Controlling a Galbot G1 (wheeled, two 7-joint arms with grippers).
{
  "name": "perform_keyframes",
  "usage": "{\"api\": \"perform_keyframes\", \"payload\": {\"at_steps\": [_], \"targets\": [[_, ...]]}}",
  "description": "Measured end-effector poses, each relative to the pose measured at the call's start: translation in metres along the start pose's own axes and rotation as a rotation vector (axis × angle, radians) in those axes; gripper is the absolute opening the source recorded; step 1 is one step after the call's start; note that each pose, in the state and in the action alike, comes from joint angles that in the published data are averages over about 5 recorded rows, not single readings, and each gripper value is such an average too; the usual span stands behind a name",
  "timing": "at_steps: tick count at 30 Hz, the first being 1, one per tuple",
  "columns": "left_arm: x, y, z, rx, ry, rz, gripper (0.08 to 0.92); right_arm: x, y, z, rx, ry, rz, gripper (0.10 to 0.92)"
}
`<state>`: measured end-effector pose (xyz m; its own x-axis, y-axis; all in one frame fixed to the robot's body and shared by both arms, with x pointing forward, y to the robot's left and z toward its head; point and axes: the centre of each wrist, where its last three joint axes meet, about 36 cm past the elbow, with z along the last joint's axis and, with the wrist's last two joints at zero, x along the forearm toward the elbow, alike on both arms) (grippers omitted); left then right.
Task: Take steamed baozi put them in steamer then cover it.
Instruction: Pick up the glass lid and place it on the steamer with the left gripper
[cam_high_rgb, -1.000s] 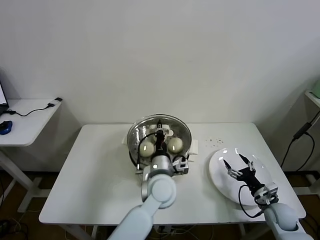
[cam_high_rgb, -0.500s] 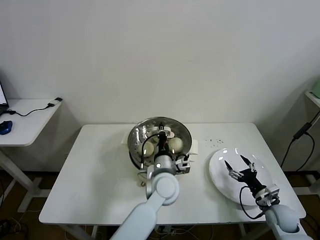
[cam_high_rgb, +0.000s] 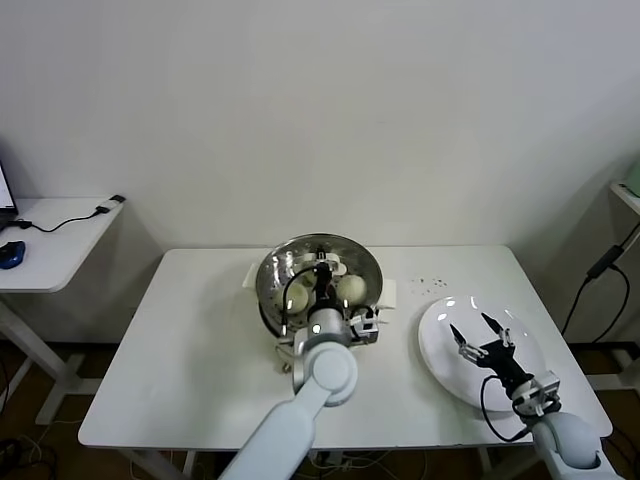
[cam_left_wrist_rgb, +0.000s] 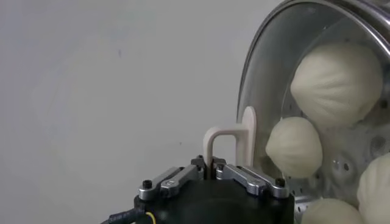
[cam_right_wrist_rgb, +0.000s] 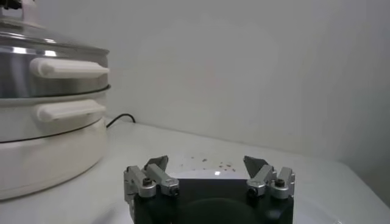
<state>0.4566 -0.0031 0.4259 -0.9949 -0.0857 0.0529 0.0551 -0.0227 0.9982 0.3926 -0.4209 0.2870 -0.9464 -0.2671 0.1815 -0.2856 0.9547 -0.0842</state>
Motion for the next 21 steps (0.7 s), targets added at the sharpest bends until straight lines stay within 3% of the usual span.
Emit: {"api": "perform_keyframes", "payload": {"at_steps": [21], "targets": [[0.0016, -0.0071, 0.0023, 0.005, -0.002, 0.014, 0.173, -0.0010, 0.0004, 0.0014, 0.009, 0.002, -0.003, 0.823]]}}
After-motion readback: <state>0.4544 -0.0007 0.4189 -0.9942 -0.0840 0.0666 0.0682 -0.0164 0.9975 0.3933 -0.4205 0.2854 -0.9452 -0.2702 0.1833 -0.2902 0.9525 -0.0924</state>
